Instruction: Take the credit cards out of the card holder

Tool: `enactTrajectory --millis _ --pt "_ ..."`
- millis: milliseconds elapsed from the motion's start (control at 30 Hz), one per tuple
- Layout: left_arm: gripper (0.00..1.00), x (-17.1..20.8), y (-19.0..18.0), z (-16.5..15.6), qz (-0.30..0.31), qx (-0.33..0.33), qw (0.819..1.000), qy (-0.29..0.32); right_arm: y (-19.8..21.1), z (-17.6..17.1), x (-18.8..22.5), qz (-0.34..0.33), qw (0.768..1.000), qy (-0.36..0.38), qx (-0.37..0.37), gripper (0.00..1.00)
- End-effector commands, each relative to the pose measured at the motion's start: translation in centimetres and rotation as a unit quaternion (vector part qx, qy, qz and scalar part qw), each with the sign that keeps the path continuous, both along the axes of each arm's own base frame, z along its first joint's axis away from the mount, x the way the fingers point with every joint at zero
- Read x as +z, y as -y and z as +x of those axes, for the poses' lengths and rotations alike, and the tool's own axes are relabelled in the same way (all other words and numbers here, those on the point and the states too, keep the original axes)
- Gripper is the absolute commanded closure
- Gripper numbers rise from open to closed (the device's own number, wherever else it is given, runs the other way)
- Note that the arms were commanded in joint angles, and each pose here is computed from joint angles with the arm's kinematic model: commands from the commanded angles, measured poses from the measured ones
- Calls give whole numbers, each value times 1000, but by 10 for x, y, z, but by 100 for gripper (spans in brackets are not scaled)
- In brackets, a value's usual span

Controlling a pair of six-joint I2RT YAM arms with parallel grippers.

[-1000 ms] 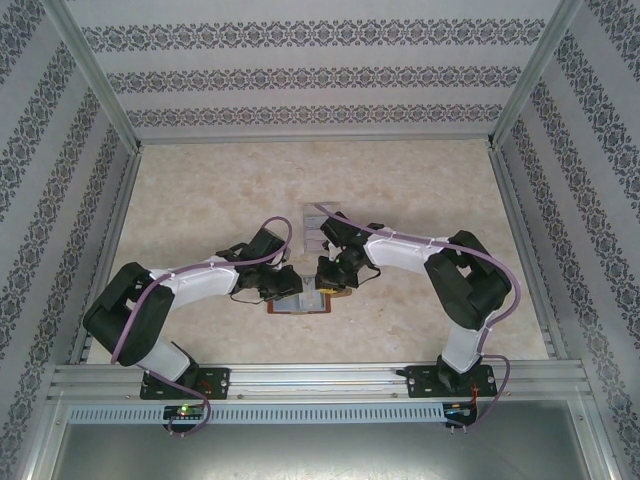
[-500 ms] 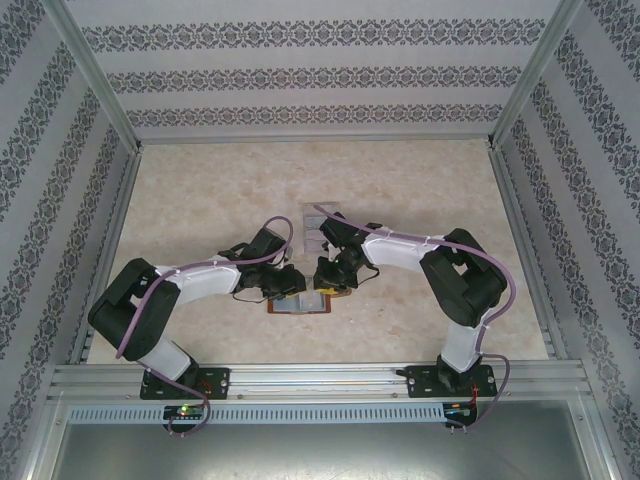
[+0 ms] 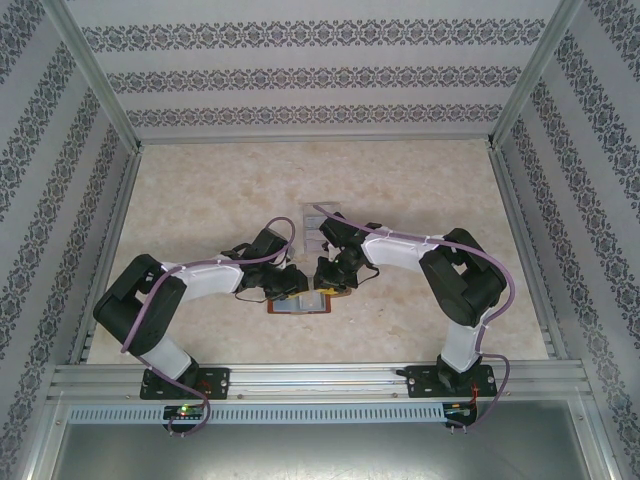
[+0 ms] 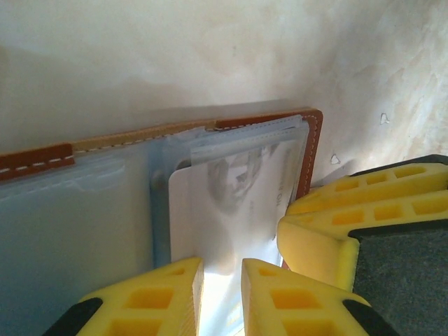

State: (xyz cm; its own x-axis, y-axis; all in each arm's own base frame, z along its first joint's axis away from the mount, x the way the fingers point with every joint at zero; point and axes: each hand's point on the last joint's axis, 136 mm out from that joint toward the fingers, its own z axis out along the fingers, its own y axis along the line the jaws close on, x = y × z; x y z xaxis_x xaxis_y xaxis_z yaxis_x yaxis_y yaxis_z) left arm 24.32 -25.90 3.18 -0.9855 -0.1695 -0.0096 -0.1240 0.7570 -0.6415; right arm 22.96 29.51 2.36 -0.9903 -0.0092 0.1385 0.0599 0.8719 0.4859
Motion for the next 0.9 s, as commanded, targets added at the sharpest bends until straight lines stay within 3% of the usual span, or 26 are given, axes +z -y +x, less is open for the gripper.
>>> enactTrajectory --millis 0,333,867 --pt "78 -8 -7 -1 14 9 1000 -13 2 -7 -10 -18 1000 -9 12 79" --pt "77 1 -28 -1 78 5 997 6 9 -8 -15 -41 999 -9 15 75" --pt "74 23 -30 5 65 22 997 38 12 -9 -14 -46 999 -6 16 74"
